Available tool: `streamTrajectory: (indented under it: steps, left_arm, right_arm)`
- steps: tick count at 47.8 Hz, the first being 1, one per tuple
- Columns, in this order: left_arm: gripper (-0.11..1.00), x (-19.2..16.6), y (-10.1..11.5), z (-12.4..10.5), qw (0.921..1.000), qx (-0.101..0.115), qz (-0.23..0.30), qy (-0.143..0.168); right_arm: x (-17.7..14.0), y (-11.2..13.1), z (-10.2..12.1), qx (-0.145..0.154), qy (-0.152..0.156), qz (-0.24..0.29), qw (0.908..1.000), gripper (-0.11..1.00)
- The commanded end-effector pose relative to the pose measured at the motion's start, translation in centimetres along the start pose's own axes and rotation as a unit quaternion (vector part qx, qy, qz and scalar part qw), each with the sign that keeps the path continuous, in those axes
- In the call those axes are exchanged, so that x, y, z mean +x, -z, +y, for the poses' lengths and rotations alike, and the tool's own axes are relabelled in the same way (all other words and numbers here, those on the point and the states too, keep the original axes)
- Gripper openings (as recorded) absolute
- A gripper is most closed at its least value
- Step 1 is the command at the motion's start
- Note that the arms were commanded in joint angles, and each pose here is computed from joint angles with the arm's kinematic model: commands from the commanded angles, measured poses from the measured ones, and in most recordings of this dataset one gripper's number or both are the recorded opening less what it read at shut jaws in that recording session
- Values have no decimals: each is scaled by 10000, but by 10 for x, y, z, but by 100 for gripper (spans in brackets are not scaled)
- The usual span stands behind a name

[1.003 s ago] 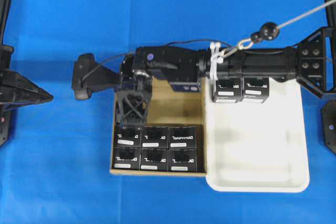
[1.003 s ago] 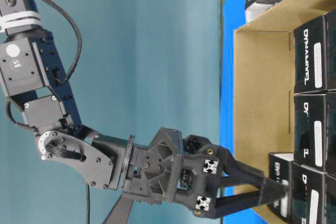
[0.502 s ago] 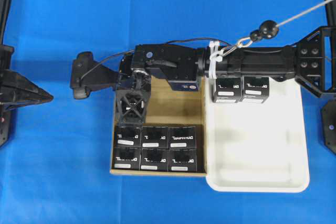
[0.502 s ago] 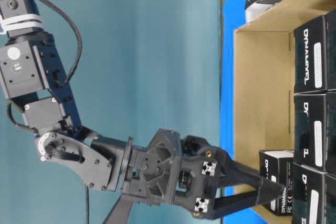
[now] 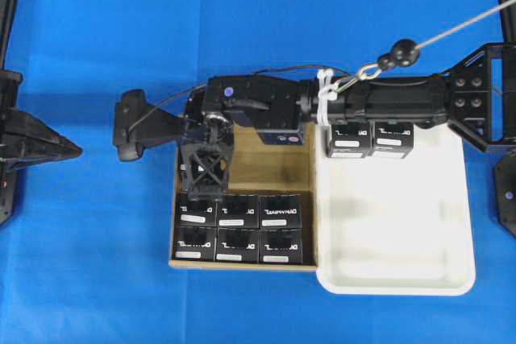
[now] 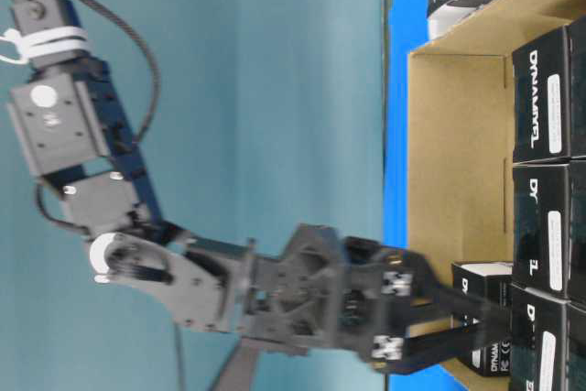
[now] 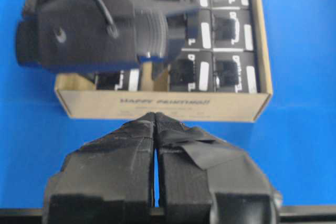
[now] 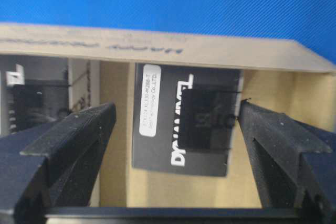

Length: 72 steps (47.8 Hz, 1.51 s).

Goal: Pick the box from inside the cardboard box.
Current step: 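Lift the black box out and carry it right over the white tray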

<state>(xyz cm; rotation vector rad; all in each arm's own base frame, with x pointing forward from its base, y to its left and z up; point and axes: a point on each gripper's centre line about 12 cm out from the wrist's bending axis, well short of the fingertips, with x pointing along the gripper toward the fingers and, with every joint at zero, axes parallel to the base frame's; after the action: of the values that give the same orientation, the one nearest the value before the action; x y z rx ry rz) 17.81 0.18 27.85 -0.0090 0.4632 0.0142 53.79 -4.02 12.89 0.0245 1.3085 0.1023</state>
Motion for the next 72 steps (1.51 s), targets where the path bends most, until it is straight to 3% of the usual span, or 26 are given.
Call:
streamTrajectory:
  steps: [1, 16, 21, 28, 39, 49, 59, 65, 72]
  left_arm:
    - [-3, -1, -5, 0, 10000, 2, -62, -13]
    - [-2, 0, -4, 0, 10000, 3, -62, -13]
    - [-2, 0, -5, 0, 10000, -5, -69, -12]
    - [-3, 0, -5, 0, 10000, 6, -69, -6]
    - [-3, -1, -5, 0, 10000, 33, -69, -13]
    - [-3, -8, -8, 0, 9997, 24, -230, -12]
    - [-3, -7, -6, 0, 9998, 2, -192, -12]
    - [-3, -7, -6, 0, 9998, 2, -192, -12]
    - [-3, -7, -7, 0, 9998, 9, -207, -12]
  right_arm:
    - [11, 1, 4, -53, 0, -18, 10000, 97]
    - [20, 2, 4, -38, 28, -114, 9999, 94]
    - [12, -2, 5, -57, 34, -189, 9998, 87]
    - [-17, -10, 5, -56, 46, -343, 9994, 64]
    - [-78, -4, 7, 24, -9, -296, 9996, 63]
    - [-129, 22, 21, 131, -98, -55, 9999, 63]
    - [-182, 70, 36, 426, -184, -200, 9987, 63]
    - [-183, 112, 44, 686, -206, 27, 9974, 63]
    - [-172, 151, 54, 786, -211, 107, 9966, 63]
